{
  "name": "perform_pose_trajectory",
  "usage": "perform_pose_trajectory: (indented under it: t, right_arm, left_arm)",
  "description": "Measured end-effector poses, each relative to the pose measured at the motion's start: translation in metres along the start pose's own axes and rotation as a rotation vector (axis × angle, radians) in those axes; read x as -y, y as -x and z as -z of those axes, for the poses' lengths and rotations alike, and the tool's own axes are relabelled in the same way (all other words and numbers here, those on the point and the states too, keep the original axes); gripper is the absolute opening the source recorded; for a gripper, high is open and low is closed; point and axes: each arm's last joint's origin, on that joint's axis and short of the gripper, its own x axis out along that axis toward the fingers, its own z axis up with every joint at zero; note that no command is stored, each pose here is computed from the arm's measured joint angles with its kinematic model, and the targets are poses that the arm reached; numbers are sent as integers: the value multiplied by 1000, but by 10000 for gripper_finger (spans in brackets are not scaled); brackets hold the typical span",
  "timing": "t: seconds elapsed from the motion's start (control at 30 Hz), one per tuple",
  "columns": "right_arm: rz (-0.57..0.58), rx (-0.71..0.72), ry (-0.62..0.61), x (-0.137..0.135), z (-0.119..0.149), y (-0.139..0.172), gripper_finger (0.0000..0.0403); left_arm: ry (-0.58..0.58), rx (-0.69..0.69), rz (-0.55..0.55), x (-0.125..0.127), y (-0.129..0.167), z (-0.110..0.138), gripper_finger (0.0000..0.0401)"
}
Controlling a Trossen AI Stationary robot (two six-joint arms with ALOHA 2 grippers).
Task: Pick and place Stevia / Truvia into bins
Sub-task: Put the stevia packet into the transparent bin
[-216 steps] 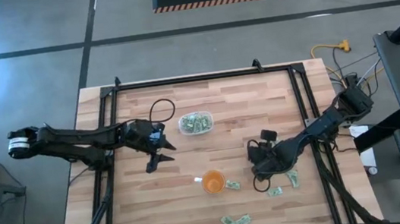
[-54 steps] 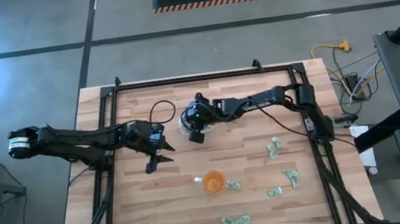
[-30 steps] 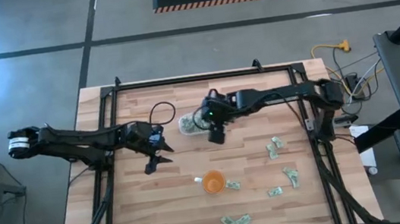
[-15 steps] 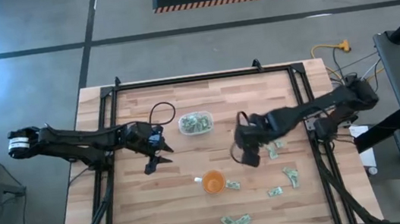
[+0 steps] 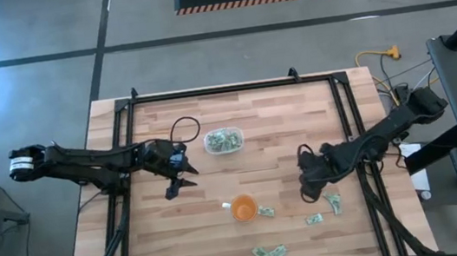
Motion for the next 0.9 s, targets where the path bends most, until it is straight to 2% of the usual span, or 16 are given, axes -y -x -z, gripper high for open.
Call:
perform_pose_trajectory:
  t: [0.2,0.37,0.7,0.9]
  right_arm:
    - [86,42,-45,11,7,-12,94]
    - [109,95,-67,12,6,-13,87]
    - [142,83,-197,20,12,-22,95]
    - [170,73,-220,26,17,-29,104]
  left_arm:
    - [-3,10,0,0,0,-1,178]
    - [-3,11,0,0,0,0,178]
    - [-2,7,-1,0,-1,2,178]
    - [-2,7,0,0,-1,2,178]
